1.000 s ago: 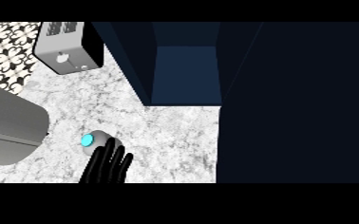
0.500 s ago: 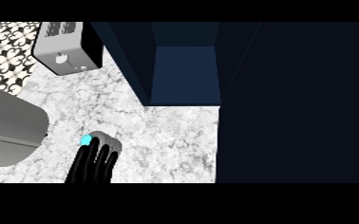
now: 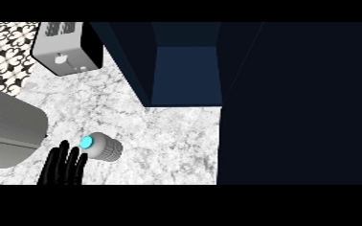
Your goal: Pick up the bottled water, place it into the cabinet and close the cabinet
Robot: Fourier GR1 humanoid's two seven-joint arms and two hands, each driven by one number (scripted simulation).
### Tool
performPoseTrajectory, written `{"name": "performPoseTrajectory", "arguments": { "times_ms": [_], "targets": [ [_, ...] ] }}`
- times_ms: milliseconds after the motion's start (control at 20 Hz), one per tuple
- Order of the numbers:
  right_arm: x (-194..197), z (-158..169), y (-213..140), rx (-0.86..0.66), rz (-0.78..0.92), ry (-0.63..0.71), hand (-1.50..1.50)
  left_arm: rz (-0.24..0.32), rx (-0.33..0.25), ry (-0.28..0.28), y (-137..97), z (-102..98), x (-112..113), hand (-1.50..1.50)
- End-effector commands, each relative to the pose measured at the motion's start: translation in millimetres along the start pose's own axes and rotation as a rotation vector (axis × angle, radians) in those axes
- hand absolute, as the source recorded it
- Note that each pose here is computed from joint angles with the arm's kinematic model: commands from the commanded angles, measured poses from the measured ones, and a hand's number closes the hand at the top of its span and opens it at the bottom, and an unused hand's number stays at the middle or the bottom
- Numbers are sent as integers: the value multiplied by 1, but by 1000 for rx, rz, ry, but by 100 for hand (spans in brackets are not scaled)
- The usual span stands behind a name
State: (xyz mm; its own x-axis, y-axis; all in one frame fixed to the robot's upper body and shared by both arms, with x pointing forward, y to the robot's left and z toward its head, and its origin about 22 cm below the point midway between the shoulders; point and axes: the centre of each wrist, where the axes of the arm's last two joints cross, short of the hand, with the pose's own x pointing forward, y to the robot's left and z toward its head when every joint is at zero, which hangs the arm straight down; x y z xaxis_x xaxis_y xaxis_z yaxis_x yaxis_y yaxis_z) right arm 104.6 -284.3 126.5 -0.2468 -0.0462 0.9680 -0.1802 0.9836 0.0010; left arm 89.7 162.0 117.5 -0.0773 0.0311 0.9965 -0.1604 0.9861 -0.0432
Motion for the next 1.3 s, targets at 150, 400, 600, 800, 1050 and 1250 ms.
{"name": "performPoseTrajectory", "arguments": {
  "times_ms": [150, 400, 600, 800, 1050, 1250],
  "targets": [
    [34, 24, 1, 41, -52, -94, -150, -16, 57, 14, 31, -9, -8, -150],
    [41, 23, 3, 60, -66, -84, -150, -62, 49, 11, 43, -31, -29, -150],
    [35, 25, 8, 51, -82, -83, -150, -79, 59, 13, 58, -46, -60, -150],
    [40, 19, 0, 64, -78, -95, -150, -87, 58, 20, 66, -50, -80, -150],
    [42, 36, 13, 52, -80, -90, -150, -97, 96, 44, 80, -66, -104, -150],
    [35, 37, -9, 57, -74, -103, -150, -107, 117, 79, 96, -75, -132, -150]
  ]
}}
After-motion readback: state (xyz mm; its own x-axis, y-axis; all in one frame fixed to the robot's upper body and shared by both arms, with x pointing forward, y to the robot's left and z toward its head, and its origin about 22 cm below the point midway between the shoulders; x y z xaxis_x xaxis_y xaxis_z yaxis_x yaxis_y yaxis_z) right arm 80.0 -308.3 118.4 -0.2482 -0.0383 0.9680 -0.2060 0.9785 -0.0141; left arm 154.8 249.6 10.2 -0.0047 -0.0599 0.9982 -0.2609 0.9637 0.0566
